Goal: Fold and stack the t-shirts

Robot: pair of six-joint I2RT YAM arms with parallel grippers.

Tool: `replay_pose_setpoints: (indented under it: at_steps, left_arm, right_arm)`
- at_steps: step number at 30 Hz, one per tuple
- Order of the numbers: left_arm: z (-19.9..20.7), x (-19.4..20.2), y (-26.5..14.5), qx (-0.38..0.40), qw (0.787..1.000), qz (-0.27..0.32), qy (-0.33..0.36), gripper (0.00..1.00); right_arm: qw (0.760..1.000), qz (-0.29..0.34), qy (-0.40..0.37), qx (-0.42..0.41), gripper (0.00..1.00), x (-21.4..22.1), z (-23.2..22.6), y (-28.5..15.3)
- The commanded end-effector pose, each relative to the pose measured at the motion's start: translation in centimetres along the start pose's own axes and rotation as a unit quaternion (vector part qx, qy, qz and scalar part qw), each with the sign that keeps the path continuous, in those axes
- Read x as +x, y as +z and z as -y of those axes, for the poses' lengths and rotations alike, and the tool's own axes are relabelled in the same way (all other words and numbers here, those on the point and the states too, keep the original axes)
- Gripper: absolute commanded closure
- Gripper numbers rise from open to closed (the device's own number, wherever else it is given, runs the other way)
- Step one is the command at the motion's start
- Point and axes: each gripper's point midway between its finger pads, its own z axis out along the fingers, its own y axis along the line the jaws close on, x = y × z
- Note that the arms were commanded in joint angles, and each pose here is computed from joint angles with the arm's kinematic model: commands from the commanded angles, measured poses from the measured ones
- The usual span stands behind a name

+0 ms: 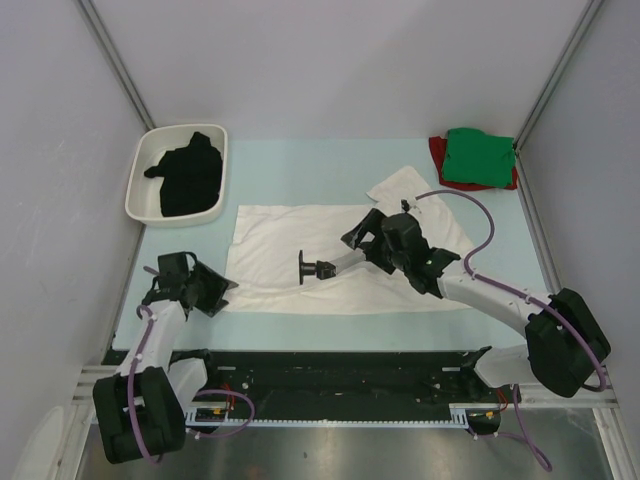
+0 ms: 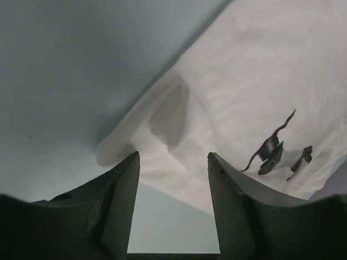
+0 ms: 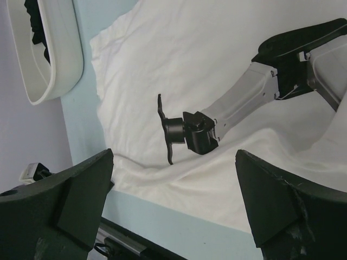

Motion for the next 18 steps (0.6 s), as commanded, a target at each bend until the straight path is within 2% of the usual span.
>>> replay_pose_setpoints:
  at_steps: [1, 9, 11, 18]
  left_arm:
    - [-0.3, 0.8, 1.0, 0.006, 1.0, -0.017, 0.005, 0.44]
    - [-0.4, 0.4, 2.1, -0.004, 1.0, -0.015, 0.004, 0.54]
    - [-0.5, 0.3, 2.4, -0.008, 1.0, -0.017, 0.005, 0.59]
    - [0.4, -0.4, 2.4, -0.003, 1.0, -0.014, 0.004, 0.6]
  right_arm:
    - [1.0, 0.022, -0.012, 0.011, 0.0, -0.9, -0.2, -0.9]
    - [0.999, 0.02, -0.021, 0.023, 0.0, -0.6, 0.4, -0.9]
    - [0.999, 0.019, -0.021, 0.026, 0.0, -0.5, 0.5, -0.8]
    - [0.999, 0.016, -0.025, 0.028, 0.0, -0.2, 0.7, -0.5]
